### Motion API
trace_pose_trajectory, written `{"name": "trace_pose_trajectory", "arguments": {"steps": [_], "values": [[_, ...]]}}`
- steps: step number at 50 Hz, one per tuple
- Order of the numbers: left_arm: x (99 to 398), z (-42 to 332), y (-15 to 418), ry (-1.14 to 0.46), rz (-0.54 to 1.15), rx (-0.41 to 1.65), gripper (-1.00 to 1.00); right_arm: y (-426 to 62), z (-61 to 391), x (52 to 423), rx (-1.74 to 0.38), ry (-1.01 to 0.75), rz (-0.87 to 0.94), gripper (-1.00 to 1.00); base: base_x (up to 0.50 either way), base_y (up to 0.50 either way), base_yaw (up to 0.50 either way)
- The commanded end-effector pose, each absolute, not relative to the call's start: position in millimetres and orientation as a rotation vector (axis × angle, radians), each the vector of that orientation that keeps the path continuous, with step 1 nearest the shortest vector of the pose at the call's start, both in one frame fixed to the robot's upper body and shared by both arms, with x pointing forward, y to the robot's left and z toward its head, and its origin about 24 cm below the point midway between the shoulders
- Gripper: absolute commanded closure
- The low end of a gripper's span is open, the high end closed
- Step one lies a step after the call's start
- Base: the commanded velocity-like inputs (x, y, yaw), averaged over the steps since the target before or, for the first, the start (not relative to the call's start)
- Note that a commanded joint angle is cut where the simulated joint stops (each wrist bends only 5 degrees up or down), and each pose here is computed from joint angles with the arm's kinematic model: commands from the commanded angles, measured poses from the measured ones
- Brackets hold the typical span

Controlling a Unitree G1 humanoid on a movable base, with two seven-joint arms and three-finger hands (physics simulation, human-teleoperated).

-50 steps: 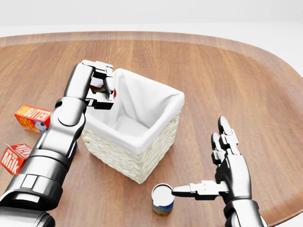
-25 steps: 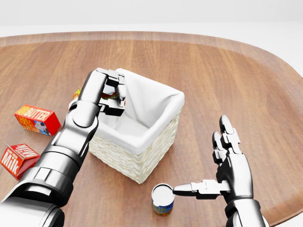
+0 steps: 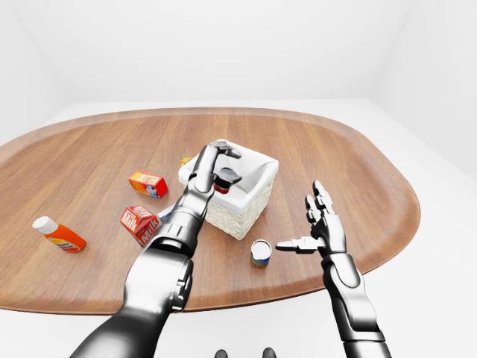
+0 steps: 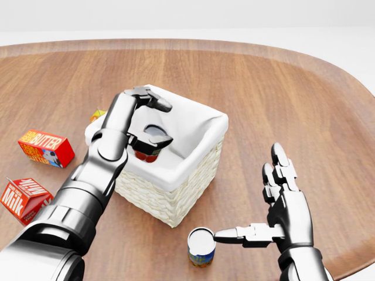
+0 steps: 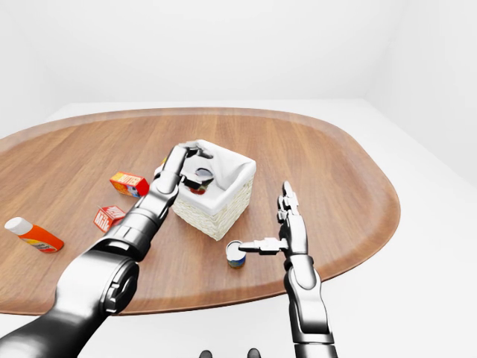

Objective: Pick up the tomato sauce, and put it in the basket.

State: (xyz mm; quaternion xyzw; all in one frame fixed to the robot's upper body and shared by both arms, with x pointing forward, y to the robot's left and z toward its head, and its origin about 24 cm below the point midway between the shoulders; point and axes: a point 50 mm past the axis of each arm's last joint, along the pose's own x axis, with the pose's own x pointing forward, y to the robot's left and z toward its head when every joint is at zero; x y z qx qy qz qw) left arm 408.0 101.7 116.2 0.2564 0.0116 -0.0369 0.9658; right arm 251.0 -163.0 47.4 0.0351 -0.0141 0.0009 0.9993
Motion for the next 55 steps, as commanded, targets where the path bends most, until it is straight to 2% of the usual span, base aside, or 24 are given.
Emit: {"name": "trace_pose_trajectory", "arguments": {"steps": [1, 20, 27, 31, 34, 38, 41, 47, 52, 55], "values": [[409.2, 121.3, 100.6, 0.003, -0.058, 0.523, -1.0, -162.2, 47.3, 250.5, 0.074, -0.028, 0.005, -1.0, 0.0, 0.0, 0.0], [407.7, 119.2, 100.3, -0.003, -0.055, 0.524, -1.0, -161.5, 47.0, 250.6, 0.074, -0.028, 0.005, -1.0, 0.0, 0.0, 0.0], [409.2, 140.0, 98.2, -0.087, -0.074, 0.473, -1.0, -161.7, 46.9, 251.1, 0.074, -0.028, 0.004, -1.0, 0.0, 0.0, 0.0], [404.9, 165.2, 93.9, -0.214, -0.1, 0.425, -1.0, -161.6, 45.9, 251.7, 0.073, -0.028, 0.005, -1.0, 0.0, 0.0, 0.0], [393.2, 187.4, 88.8, -0.347, -0.131, 0.393, -1.0, -162.4, 45.9, 252.4, 0.073, -0.028, 0.002, -1.0, 0.0, 0.0, 0.0], [382.0, 203.8, 90.0, -0.435, -0.141, 0.364, -1.0, -163.8, 47.1, 252.8, 0.074, -0.029, -0.001, -1.0, 0.0, 0.0, 0.0], [377.6, 207.5, 92.4, -0.438, -0.139, 0.347, -1.0, -163.9, 47.1, 252.9, 0.075, -0.029, -0.002, -1.0, 0.0, 0.0, 0.0], [350.8, 221.6, 103.2, -0.499, -0.132, 0.296, -1.0, -162.9, 45.8, 251.7, 0.072, -0.027, 0.0, -1.0, 0.0, 0.0, 0.0], [310.8, 239.8, 113.7, -0.667, -0.134, 0.25, -1.0, -161.6, 45.3, 250.6, 0.07, -0.026, 0.002, -1.0, 0.0, 0.0, 0.0], [293.0, 238.4, 122.0, -0.705, -0.119, 0.235, -1.0, -161.0, 44.6, 250.0, 0.068, -0.025, 0.004, -1.0, 0.0, 0.0, 0.0]]}}
